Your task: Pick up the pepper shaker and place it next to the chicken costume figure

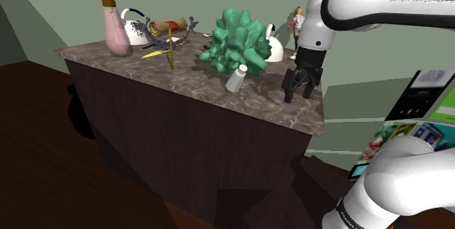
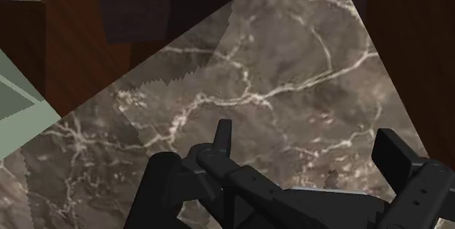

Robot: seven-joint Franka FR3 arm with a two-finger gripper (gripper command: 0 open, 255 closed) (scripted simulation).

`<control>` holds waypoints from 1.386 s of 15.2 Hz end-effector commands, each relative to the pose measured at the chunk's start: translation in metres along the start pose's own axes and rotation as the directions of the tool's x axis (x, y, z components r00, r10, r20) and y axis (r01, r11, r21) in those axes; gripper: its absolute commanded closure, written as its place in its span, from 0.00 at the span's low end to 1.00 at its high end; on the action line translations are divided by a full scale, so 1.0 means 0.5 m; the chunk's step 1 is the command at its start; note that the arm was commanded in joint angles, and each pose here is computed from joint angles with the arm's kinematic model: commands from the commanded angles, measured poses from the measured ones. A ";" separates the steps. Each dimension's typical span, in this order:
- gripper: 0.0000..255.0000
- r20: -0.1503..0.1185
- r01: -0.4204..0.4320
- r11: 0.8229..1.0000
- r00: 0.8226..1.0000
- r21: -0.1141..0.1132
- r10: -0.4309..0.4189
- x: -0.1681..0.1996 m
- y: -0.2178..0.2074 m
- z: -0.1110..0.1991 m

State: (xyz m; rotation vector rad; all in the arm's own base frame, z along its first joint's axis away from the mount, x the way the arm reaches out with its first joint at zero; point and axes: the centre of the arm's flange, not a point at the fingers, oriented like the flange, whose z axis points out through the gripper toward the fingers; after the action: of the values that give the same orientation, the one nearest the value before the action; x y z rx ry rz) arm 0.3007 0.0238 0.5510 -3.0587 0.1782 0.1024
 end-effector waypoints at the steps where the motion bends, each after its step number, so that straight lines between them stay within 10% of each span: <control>1: 0.00 0.000 0.000 1.000 1.000 0.000 0.000 0.000 0.000 0.000; 4: 0.00 -0.210 -0.143 0.990 0.967 0.013 0.143 -0.028 -0.076 0.004; 8: 0.00 -0.467 -0.319 0.945 0.826 0.076 0.316 -0.047 -0.181 0.016; 12: 0.00 -0.671 -0.459 0.869 0.588 0.184 0.452 -0.040 -0.288 0.030; 16: 0.00 -0.797 -0.546 0.772 0.282 0.325 0.535 -0.010 -0.391 0.040; 21: 0.00 -0.800 -0.549 0.768 0.269 0.331 0.537 0.025 -0.380 0.061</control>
State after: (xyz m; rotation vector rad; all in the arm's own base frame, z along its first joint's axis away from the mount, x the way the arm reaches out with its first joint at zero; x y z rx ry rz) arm 0.3297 0.2147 0.5367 -2.5154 1.2819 -1.4506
